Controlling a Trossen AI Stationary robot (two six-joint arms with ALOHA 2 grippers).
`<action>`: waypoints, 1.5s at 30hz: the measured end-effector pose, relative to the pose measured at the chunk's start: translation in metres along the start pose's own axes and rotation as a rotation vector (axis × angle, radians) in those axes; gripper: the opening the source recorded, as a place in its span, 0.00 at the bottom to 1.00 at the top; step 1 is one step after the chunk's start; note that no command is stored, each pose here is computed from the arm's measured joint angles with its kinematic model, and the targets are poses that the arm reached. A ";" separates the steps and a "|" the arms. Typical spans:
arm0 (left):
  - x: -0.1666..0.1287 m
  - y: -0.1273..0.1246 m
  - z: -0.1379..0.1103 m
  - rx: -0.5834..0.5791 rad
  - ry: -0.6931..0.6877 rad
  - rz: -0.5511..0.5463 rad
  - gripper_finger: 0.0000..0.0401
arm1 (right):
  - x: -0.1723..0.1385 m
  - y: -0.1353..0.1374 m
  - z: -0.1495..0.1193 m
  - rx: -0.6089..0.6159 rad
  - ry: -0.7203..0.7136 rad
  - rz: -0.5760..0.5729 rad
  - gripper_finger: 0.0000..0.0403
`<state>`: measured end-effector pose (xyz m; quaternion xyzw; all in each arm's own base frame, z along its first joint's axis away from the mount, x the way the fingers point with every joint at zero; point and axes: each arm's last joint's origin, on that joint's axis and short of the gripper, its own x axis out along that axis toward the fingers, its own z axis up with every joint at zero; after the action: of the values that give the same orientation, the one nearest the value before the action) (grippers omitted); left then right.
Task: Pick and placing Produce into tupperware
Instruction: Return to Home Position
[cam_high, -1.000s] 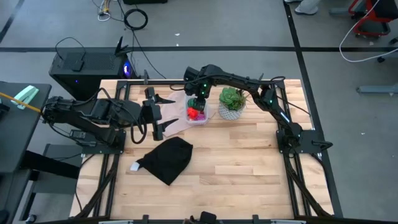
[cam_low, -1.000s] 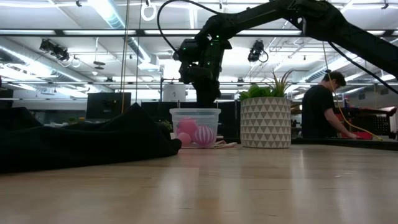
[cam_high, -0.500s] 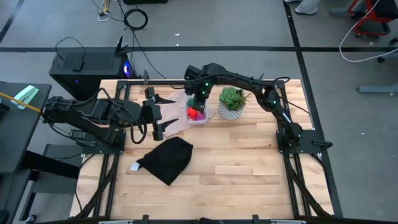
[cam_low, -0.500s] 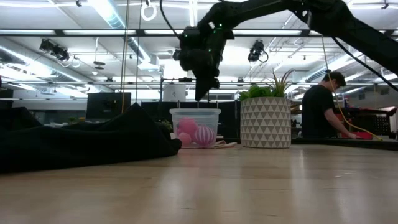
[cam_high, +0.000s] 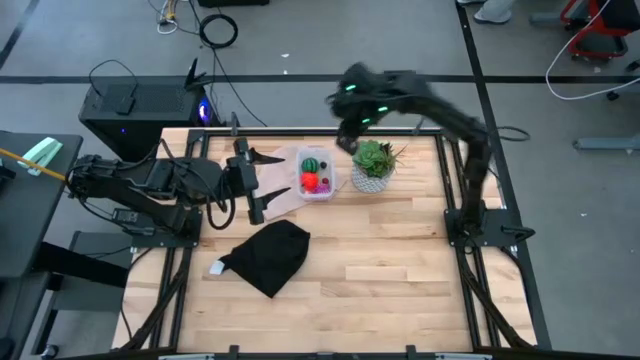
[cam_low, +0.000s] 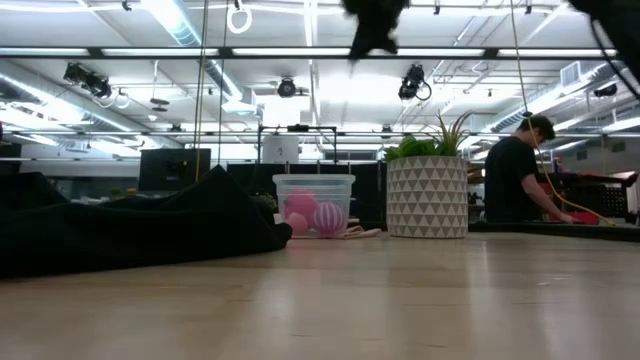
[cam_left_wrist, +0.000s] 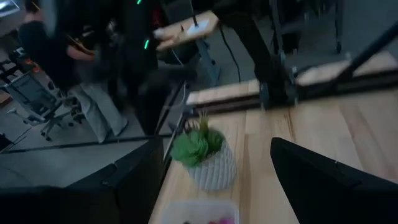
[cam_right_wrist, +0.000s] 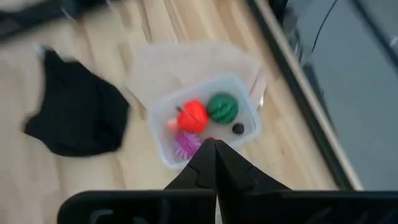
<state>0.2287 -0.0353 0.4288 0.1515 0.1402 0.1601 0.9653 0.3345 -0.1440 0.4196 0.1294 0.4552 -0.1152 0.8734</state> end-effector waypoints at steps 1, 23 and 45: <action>0.000 0.000 0.002 -0.012 -0.018 0.004 0.75 | -0.017 0.003 -0.003 0.003 -0.040 -0.003 0.00; 0.096 -0.033 0.026 -0.419 -0.458 -0.246 0.75 | -0.184 0.037 -0.178 -0.101 -0.466 0.238 0.00; 0.116 -0.015 0.023 -0.610 -0.539 -0.105 0.75 | -0.021 0.012 -0.304 0.112 -1.173 0.485 0.00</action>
<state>0.3456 -0.0139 0.4193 -0.1124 -0.1641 0.0996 0.9749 0.0936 -0.0302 0.2705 0.1895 -0.1477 0.0104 0.9707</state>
